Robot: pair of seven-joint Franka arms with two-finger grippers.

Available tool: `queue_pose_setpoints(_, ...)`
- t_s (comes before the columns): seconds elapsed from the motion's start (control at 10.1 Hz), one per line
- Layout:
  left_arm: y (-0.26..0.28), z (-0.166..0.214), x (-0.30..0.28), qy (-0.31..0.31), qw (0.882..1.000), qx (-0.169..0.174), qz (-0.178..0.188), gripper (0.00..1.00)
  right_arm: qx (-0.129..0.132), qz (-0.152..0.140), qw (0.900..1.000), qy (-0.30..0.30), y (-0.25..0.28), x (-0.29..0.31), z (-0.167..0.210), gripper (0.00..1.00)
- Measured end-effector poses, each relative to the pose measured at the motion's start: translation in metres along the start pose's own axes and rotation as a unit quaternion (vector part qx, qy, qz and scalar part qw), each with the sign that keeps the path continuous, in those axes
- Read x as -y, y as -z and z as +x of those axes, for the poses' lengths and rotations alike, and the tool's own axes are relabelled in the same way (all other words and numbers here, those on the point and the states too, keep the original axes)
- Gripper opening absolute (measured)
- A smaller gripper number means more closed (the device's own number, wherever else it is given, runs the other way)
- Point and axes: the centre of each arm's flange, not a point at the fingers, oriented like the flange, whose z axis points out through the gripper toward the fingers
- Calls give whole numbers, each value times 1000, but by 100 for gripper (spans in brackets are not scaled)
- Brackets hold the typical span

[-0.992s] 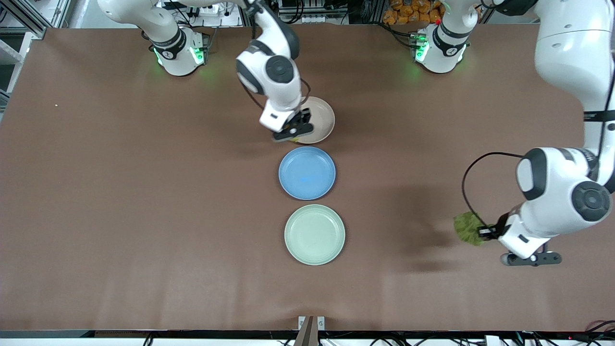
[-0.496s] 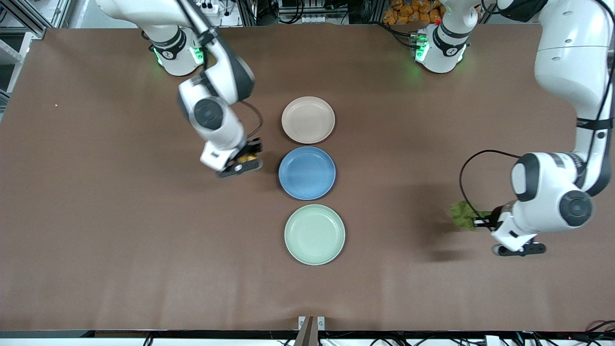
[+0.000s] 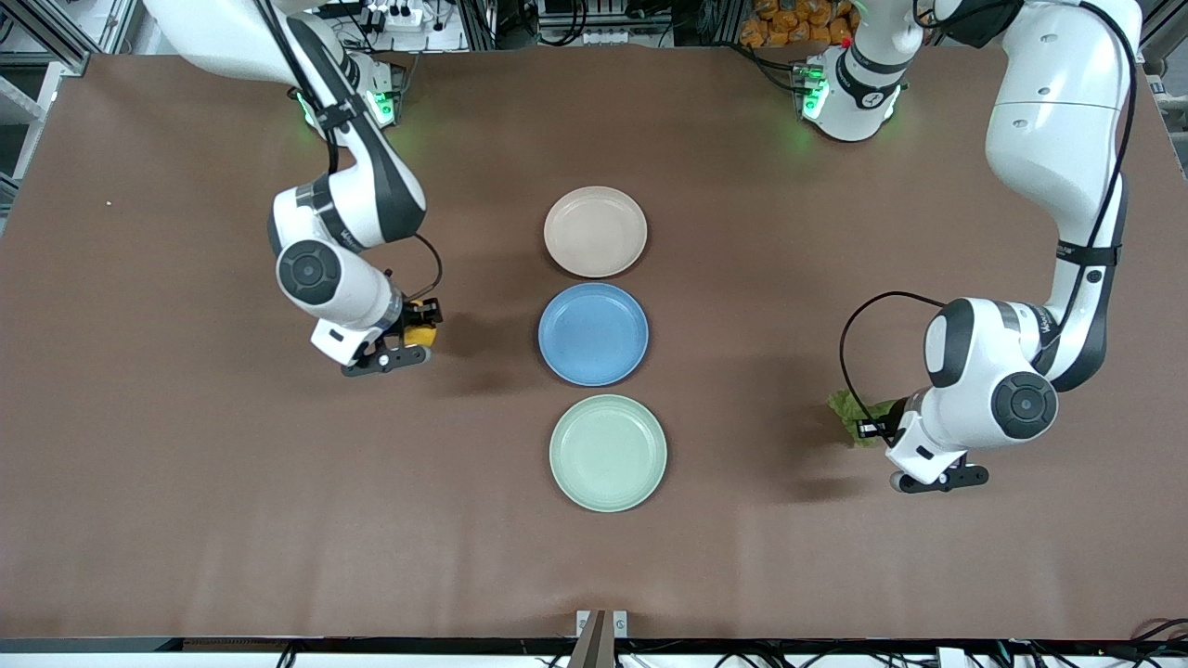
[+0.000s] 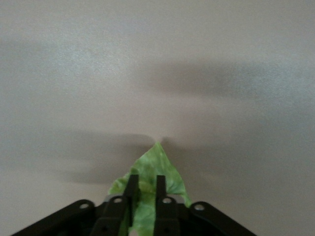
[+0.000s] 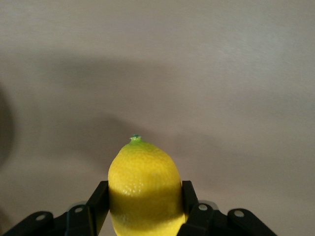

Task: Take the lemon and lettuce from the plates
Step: 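Lower the lemon onto the table while the left gripper lowers the lettuce, then release the lemon from the right gripper while the left gripper releases lettuce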

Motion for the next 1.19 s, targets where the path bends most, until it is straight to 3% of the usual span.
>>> queue_pose_setpoints(0.1, 4, 2, 0, 0, 1000, -5, -1, 42, 3, 2, 1000, -6, -7, -20, 6, 64)
queue_pose_setpoints(0.3, 26, 4, -11, -7, 1000, -27, -5, 69, 10, 5, 1000, -18, -19, -45, 14, 64)
queue_pose_setpoints(0.4, 52, 4, -17, -11, 999, -46, -8, 80, 13, 6, 1000, -24, -26, -53, 18, 64)
queue_pose_setpoints(0.5, 86, 3, -18, -12, 997, -70, -12, 98, 14, 7, 999, -28, -30, -57, 22, 64)
queue_pose_setpoints(0.69, 163, -11, -10, -8, 994, -104, -13, 100, 15, 7, 999, -30, -33, -59, 25, 65)
queue_pose_setpoints(0.99, 255, -49, 7, 0, 993, -116, -4, 100, 19, 8, 999, -36, -37, -65, 27, 99)
queue_pose_setpoints(1.19, 289, -70, 22, -2, 994, -111, 2, 100, 22, 11, 999, -42, -21, -73, 34, 100)
